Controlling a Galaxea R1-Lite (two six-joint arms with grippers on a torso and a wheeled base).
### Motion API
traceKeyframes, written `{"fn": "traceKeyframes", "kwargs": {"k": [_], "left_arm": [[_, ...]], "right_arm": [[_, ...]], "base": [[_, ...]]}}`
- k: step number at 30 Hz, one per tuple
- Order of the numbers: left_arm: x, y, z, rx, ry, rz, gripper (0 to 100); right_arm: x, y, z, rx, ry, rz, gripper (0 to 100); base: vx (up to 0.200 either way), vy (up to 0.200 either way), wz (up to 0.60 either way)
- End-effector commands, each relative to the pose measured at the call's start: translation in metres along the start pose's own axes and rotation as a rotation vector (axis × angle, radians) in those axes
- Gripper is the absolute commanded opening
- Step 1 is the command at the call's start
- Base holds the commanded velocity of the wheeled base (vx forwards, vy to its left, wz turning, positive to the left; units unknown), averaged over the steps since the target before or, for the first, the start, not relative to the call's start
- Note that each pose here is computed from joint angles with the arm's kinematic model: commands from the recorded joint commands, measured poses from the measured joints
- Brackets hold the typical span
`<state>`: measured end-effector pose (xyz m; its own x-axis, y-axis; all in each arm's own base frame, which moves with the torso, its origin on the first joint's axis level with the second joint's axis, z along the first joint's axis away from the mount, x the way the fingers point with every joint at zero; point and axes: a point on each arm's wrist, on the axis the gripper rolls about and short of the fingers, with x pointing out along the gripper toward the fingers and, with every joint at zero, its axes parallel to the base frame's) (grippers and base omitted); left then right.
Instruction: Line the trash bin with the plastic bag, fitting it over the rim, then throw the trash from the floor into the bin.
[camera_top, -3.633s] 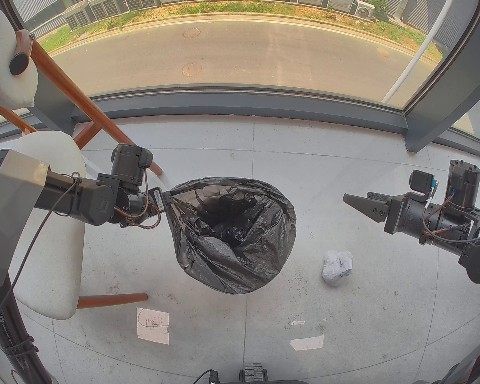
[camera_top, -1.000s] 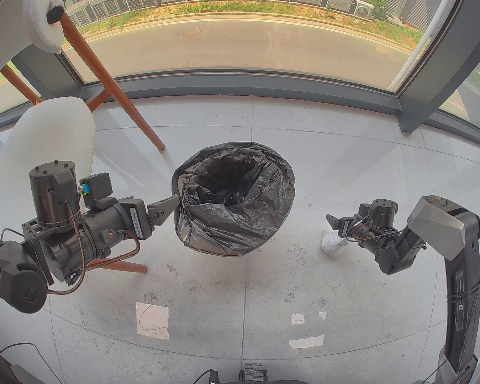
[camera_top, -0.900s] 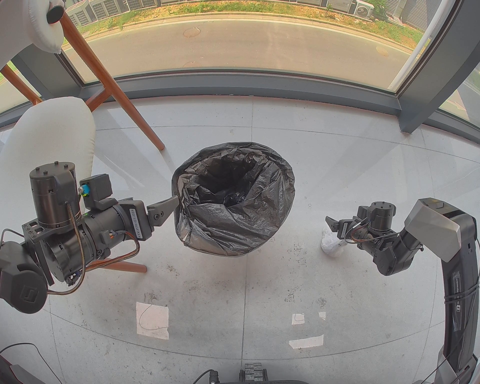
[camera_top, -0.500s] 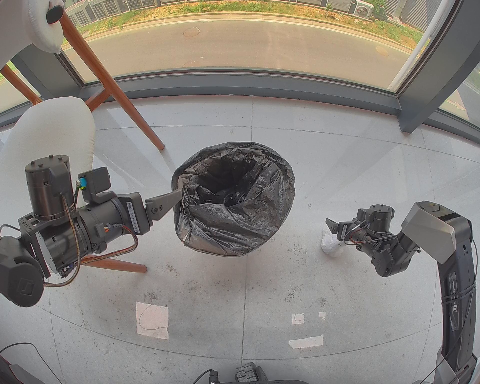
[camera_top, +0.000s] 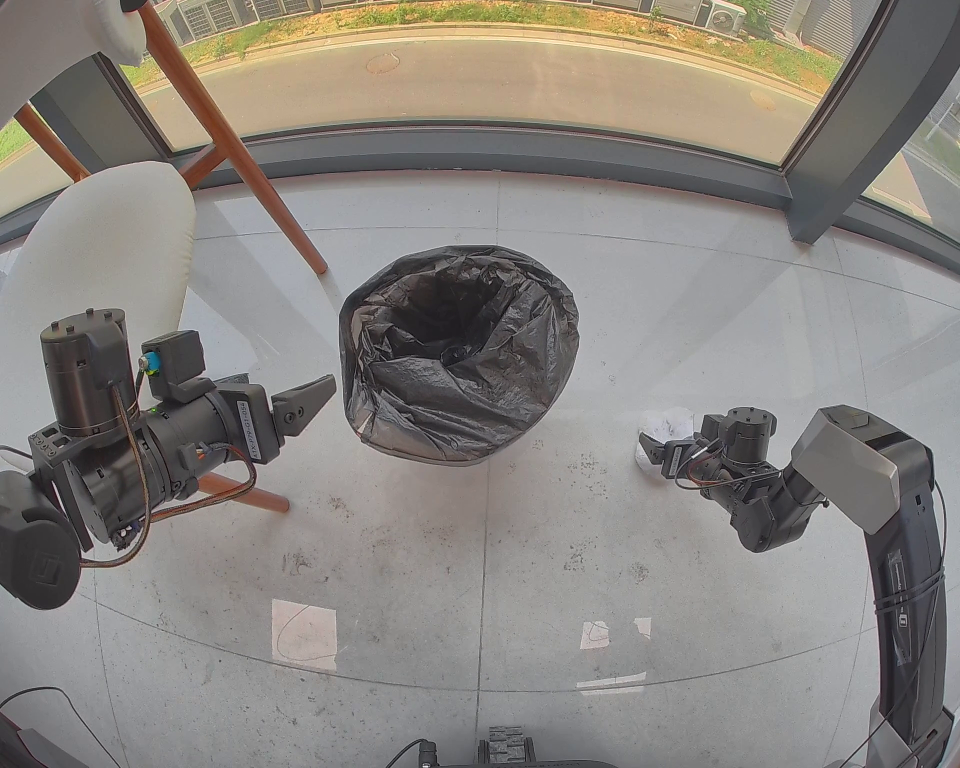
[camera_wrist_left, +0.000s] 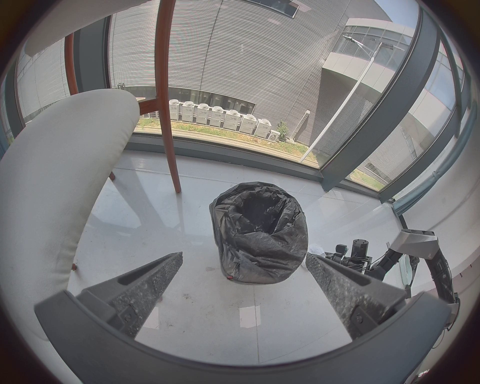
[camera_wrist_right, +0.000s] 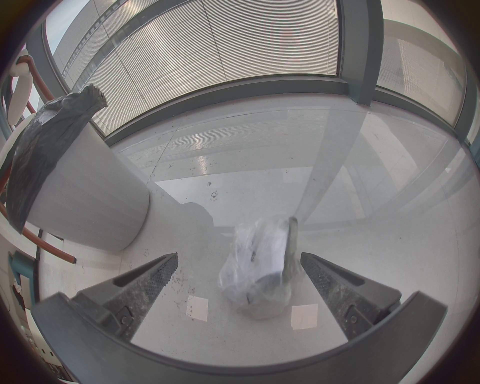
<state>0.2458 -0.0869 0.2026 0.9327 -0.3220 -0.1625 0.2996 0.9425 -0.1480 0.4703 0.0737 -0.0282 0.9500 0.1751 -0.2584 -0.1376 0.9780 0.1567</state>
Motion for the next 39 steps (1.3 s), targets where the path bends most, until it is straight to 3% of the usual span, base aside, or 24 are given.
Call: {"fn": "traceKeyframes", "kwargs": {"k": [1, 5, 13, 28, 29, 36, 39], "left_arm": [[-0.001, 0.001, 0.0, 0.001, 0.0, 0.004, 100], [-0.001, 0.001, -0.002, 0.004, 0.006, 0.005, 100], [-0.001, 0.001, -0.002, 0.006, 0.006, 0.005, 100], [-0.002, 0.002, -0.002, 0.005, 0.005, 0.011, 100], [-0.002, 0.002, -0.002, 0.005, 0.005, 0.011, 100], [-0.002, 0.004, -0.002, 0.004, 0.006, 0.017, 100], [-0.002, 0.004, -0.002, 0.004, 0.004, 0.019, 100]], "right_arm": [[0.004, -0.003, -0.002, 0.0, -0.005, -0.01, 100], [0.007, -0.012, -0.007, 0.007, 0.015, -0.041, 100], [0.033, -0.017, 0.017, 0.007, -0.062, -0.083, 100], [0.069, -0.029, -0.002, 0.012, 0.016, -0.155, 100], [0.069, -0.029, -0.002, 0.012, 0.017, -0.155, 0], [0.068, -0.027, 0.009, 0.017, -0.007, -0.151, 0], [0.058, -0.021, 0.047, 0.023, -0.079, -0.14, 0]], "base": [[0.0, 0.0, 0.0], [0.0, 0.0, 0.0], [0.0, 0.0, 0.0], [0.0, 0.0, 0.0], [0.0, 0.0, 0.0], [0.0, 0.0, 0.0], [0.0, 0.0, 0.0]]}}
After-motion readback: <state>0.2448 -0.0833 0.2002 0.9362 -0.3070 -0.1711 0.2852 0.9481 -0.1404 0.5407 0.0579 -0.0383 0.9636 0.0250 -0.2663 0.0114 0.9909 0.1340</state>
